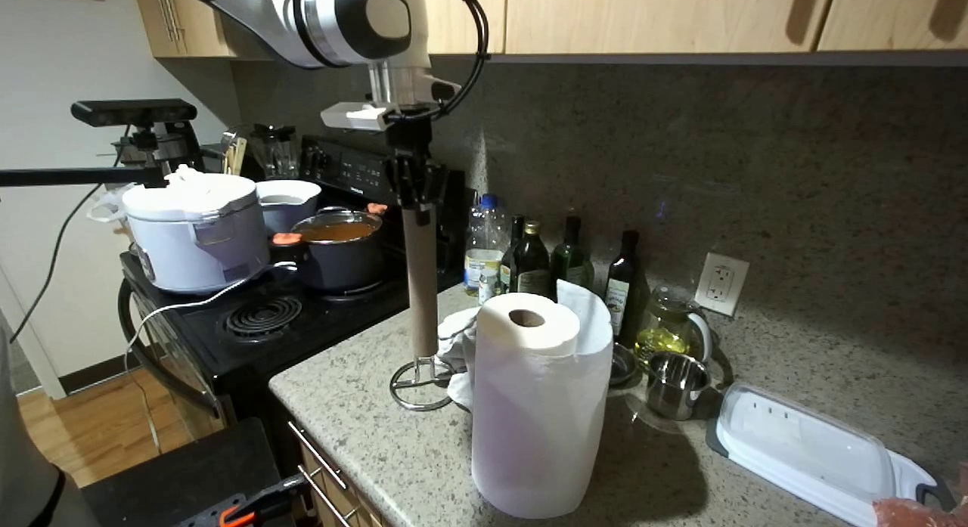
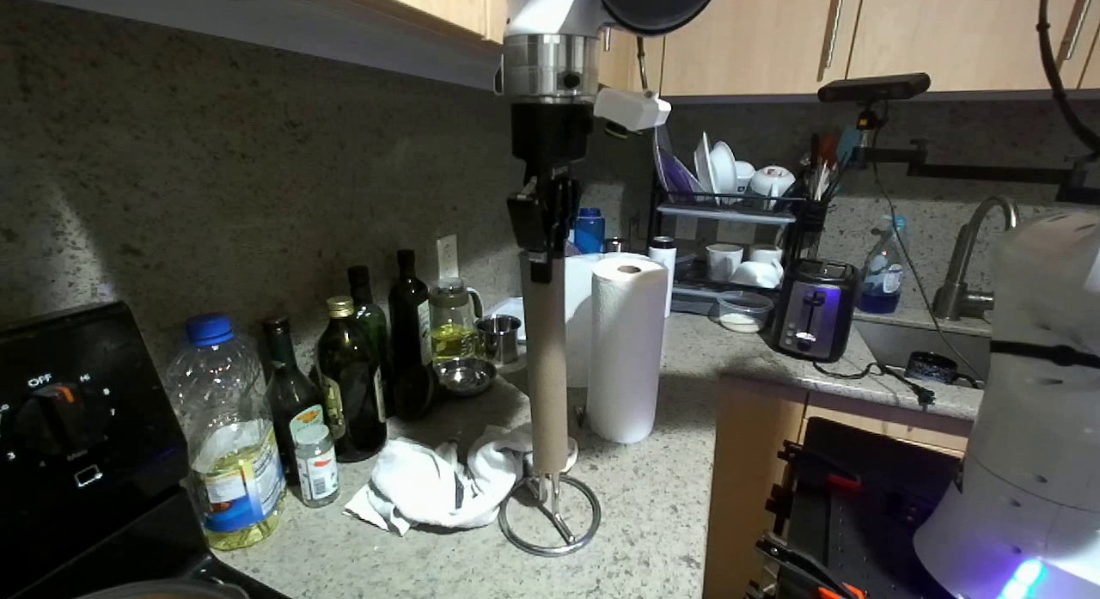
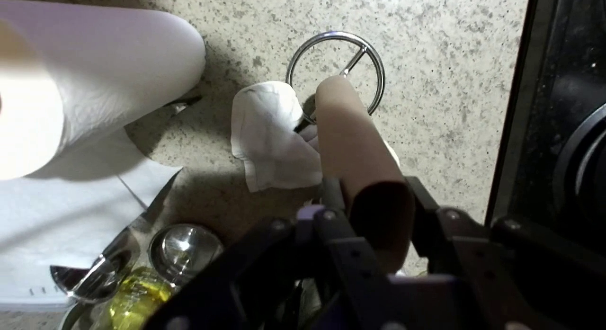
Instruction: Remove the empty paper roll off of the holder then put the empty paper roll on the holder
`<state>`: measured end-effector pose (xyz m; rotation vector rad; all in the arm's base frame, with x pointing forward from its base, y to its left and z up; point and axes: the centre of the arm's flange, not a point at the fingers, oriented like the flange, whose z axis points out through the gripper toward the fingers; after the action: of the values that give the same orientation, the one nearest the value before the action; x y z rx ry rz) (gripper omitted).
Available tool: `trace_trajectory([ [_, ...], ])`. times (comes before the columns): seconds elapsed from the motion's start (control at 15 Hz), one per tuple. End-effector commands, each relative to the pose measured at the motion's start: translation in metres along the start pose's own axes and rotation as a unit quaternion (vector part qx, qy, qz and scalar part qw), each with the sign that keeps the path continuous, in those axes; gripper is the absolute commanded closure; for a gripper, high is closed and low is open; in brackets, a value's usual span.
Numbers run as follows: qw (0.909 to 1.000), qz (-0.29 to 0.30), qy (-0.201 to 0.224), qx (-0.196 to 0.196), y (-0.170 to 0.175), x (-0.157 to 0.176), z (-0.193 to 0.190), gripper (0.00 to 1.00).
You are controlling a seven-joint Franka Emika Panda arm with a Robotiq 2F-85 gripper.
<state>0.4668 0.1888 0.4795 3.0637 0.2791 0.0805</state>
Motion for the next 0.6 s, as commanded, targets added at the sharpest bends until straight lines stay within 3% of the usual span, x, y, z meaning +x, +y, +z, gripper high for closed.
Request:
trace_trajectory([
  [0.0,0.9995,-0.008,0.022,-0.021,0.001,0.002,-0.034,0.62],
  [0.53,0.9955,-0.012,0.084,-0.041,0.003,0.005,-0.091,0.63],
])
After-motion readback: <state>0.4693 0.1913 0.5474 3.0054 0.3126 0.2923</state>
